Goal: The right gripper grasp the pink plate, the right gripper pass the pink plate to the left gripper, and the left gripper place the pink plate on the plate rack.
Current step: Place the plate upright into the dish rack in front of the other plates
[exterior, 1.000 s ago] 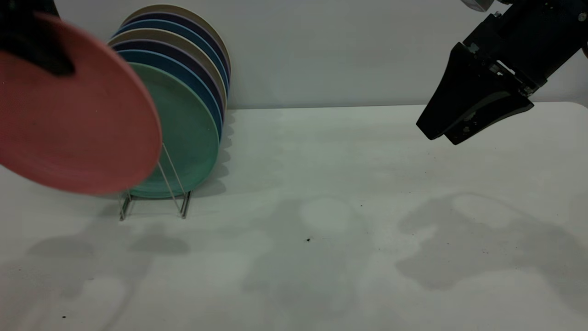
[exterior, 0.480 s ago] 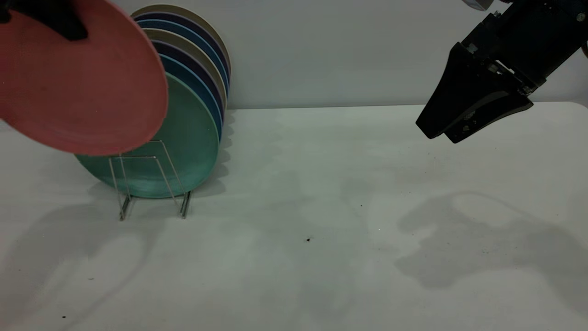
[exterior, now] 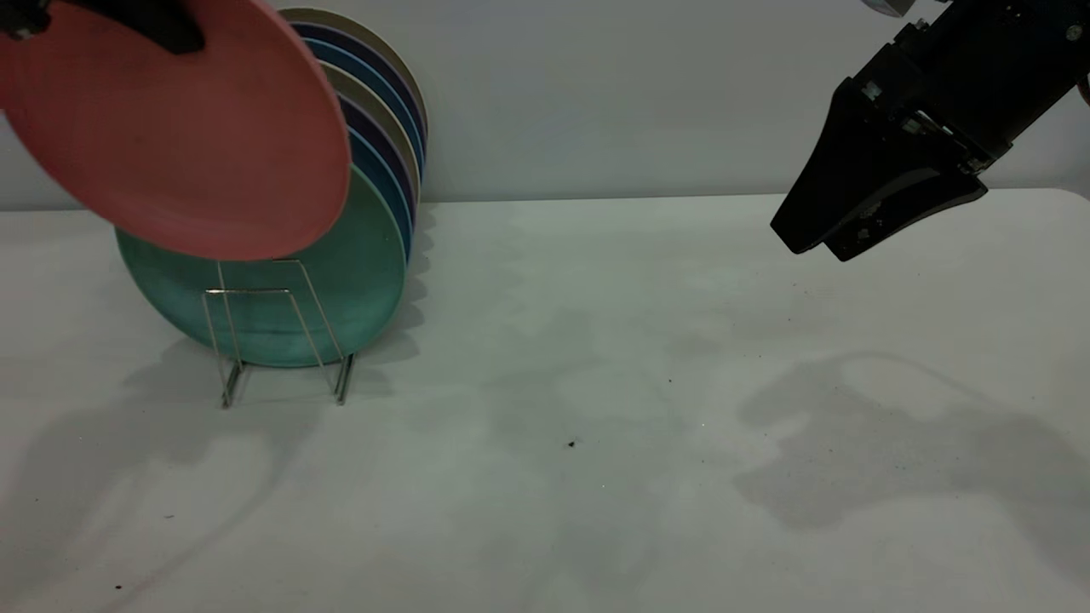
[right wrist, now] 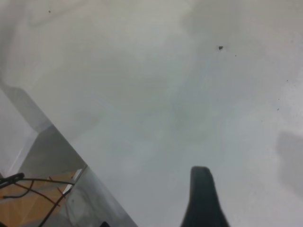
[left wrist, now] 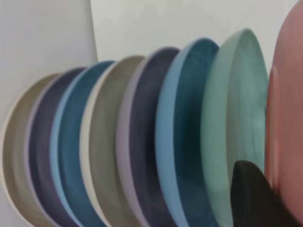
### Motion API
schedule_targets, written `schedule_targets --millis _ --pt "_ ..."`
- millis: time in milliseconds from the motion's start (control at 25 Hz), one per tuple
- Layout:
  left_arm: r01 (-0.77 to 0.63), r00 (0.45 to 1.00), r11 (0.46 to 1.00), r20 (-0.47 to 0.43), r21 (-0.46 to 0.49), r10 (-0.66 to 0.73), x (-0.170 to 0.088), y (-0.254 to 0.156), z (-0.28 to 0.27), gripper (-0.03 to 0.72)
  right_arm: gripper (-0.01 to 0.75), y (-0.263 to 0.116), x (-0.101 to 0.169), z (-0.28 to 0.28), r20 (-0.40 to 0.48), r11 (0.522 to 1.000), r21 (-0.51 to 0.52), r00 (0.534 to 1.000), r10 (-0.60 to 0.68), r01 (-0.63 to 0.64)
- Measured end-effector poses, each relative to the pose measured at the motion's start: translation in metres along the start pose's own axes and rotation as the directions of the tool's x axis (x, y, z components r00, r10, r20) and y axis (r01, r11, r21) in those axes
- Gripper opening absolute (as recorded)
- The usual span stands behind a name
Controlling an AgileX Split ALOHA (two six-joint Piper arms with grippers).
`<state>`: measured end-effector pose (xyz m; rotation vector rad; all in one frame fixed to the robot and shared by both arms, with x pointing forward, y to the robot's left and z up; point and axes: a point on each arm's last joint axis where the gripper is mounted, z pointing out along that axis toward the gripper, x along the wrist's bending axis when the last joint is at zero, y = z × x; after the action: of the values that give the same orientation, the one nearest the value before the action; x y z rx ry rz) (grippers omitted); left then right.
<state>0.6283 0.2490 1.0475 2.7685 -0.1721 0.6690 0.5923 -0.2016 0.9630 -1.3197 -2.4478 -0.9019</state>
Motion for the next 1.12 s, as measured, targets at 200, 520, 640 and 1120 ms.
schedule_targets --millis 200,520,640,1120 --pt "0.006 1.000 1.000 0.022 0.000 -0.006 -0.001 -0.004 0.014 0.132 0.554 0.000 0.000 0.000 0.000 1.000 0.000 1.000 0.000 0.000" --pt "0.016 0.999 1.000 0.036 0.003 -0.016 -0.002 -0.007 0.026 0.132 0.554 0.000 0.000 0.000 0.000 1.000 0.000 1.000 0.000 0.000" --pt "0.034 0.998 0.999 0.050 0.002 -0.034 -0.003 -0.008 0.029 0.132 0.554 0.000 0.000 0.000 0.000 1.000 0.000 1.000 0.000 0.000" --pt "0.066 0.992 0.998 0.104 0.005 -0.066 -0.007 -0.014 0.048 0.132 0.554 0.000 0.000 0.000 0.001 1.000 -0.001 1.000 0.000 0.000"
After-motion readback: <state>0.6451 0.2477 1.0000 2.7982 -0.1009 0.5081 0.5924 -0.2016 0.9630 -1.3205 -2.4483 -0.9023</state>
